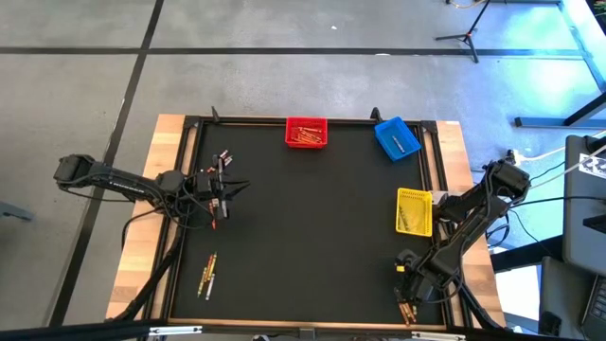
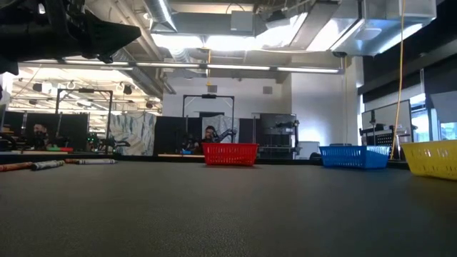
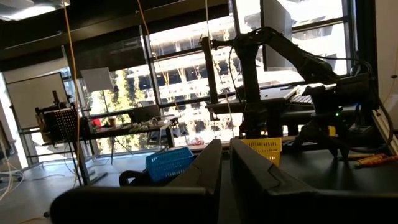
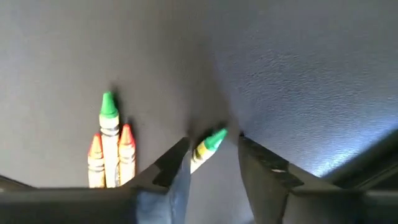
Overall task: Sort crayons
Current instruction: Put the green crayon into the yellow bin
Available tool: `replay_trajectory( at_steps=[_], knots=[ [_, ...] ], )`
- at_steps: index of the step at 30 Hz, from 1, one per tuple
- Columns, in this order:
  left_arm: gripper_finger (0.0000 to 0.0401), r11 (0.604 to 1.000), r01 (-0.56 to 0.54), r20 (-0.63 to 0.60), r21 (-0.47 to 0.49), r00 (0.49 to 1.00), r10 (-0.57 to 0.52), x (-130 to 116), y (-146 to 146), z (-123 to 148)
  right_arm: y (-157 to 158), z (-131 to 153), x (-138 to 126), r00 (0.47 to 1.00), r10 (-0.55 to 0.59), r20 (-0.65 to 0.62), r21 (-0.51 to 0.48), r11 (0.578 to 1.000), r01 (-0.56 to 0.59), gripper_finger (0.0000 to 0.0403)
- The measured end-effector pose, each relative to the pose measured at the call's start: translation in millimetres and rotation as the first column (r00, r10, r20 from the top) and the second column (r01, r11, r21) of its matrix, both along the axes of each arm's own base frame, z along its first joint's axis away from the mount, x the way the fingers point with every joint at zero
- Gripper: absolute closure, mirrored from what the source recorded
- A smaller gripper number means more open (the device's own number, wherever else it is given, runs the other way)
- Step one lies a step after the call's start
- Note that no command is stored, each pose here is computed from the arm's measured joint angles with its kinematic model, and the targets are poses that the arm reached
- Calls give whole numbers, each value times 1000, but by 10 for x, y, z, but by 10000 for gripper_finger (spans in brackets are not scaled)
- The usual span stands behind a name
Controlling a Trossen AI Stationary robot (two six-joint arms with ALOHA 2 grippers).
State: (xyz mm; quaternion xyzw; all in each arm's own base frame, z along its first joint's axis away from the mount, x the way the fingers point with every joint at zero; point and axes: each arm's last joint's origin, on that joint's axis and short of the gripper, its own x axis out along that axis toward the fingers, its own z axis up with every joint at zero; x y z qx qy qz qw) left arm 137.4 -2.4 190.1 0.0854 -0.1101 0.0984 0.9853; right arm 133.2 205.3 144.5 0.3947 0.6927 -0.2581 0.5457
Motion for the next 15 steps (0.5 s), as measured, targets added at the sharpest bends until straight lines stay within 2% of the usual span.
replay_trajectory(
  at_steps=[10,15],
  knots=[
    [376,1000,0,0,0,1000,0,0,0,0,-12,-3,-5,1000,26,6,-13,1000,-26,387],
    [376,1000,0,0,0,1000,0,0,0,0,-20,-3,-11,998,58,9,-19,998,-58,398]
  ],
)
